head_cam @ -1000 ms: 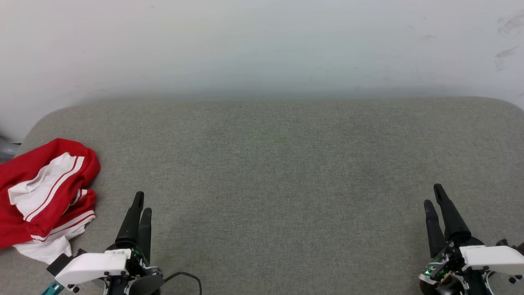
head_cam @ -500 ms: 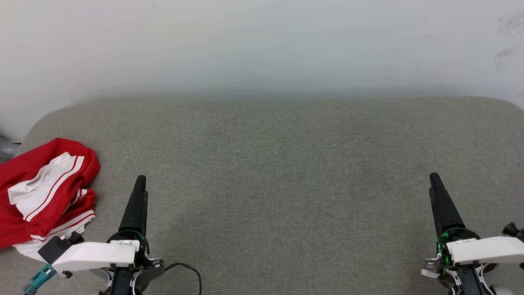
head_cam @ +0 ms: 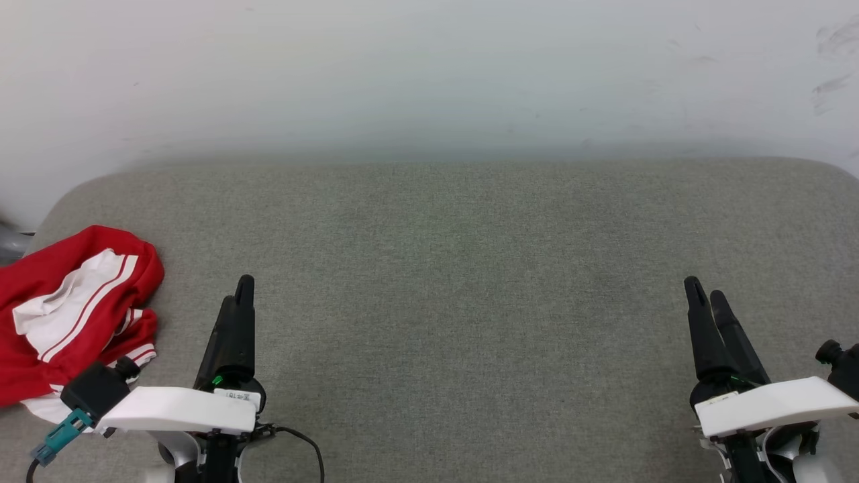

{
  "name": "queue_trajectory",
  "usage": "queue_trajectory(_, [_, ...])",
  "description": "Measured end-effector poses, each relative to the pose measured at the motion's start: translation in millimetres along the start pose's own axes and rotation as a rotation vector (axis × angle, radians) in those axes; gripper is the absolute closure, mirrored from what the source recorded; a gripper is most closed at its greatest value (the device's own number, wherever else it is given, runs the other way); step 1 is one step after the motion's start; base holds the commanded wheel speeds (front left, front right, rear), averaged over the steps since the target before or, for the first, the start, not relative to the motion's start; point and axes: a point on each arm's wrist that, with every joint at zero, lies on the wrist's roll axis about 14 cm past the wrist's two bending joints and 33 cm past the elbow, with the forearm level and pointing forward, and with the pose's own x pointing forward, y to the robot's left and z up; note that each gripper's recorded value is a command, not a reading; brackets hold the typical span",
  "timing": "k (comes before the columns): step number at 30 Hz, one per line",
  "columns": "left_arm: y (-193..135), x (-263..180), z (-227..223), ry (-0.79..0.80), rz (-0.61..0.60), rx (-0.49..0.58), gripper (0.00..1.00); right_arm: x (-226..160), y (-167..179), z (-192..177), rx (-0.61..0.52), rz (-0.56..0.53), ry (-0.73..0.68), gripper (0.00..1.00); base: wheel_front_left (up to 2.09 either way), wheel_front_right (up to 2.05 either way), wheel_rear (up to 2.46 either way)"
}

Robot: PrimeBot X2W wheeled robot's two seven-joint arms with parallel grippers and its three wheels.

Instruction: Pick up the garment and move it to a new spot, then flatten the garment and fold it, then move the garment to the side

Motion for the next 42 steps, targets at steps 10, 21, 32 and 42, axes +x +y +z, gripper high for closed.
queue_trajectory(10, [-8, 0, 1, 0.009, -0.044, 0.238, 0.0, -1, 2, 3, -0.2, 0.009, -0.013, 0.0, 0.0, 0.0, 0.0])
queue_trajectory(21, [-17, -3, -5, 0.024, -0.1, 0.485, 0.0, -3, 5, 1, -0.407, 0.028, -0.005, 0.0, 0.0, 0.0, 0.0])
queue_trajectory(32, [-16, -6, -10, 0.032, -0.121, 0.622, 0.0, -5, 6, 0, -0.535, 0.033, 0.017, 0.0, 0.0, 0.0, 0.0])
queue_trajectory(42, [-13, -8, -15, 0.043, -0.13, 0.716, 0.0, -9, 3, -2, -0.627, 0.03, 0.038, 0.0, 0.0, 0.0, 0.0])
